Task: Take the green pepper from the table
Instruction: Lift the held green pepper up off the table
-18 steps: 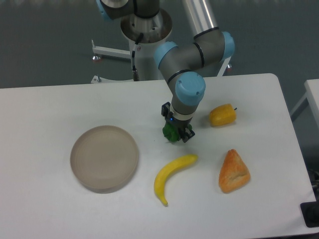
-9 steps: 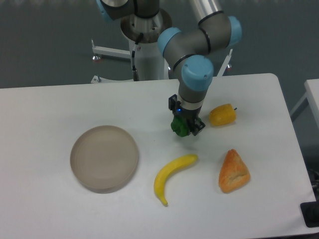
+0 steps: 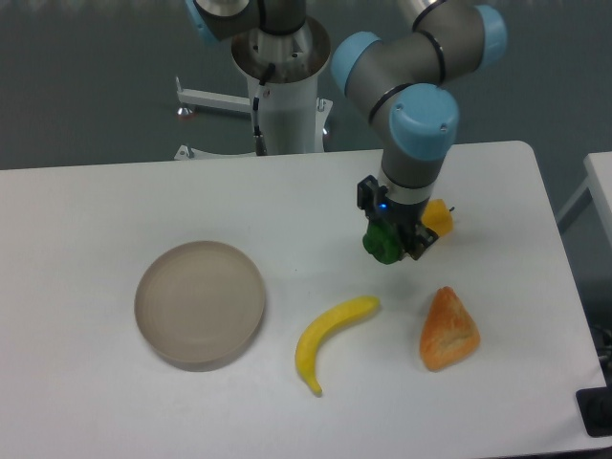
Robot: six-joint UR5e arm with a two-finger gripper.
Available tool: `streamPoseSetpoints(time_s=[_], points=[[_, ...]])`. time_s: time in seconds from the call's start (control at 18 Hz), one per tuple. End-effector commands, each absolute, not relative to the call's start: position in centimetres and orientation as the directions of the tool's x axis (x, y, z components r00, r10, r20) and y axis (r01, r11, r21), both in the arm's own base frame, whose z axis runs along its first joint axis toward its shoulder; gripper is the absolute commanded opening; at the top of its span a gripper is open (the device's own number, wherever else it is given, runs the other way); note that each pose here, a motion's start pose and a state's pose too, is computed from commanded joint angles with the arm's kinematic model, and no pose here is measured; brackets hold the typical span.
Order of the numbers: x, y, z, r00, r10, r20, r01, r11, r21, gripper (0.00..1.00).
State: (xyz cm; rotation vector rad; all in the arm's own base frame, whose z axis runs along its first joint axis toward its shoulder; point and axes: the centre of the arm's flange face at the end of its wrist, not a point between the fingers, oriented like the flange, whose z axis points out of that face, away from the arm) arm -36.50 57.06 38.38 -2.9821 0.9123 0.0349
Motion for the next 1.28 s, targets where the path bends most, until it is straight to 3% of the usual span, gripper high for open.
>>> streamPoseSetpoints(time_s=[0.22, 1.28], points=[[-36.70, 57.33, 38.38, 0.806, -0.592, -0.029, -0.592, -0.806, -0.019, 0.21], [-36.78, 57.44, 37.73, 0.806, -0.592, -0.020, -0.592, -0.806, -0.019, 0.21]])
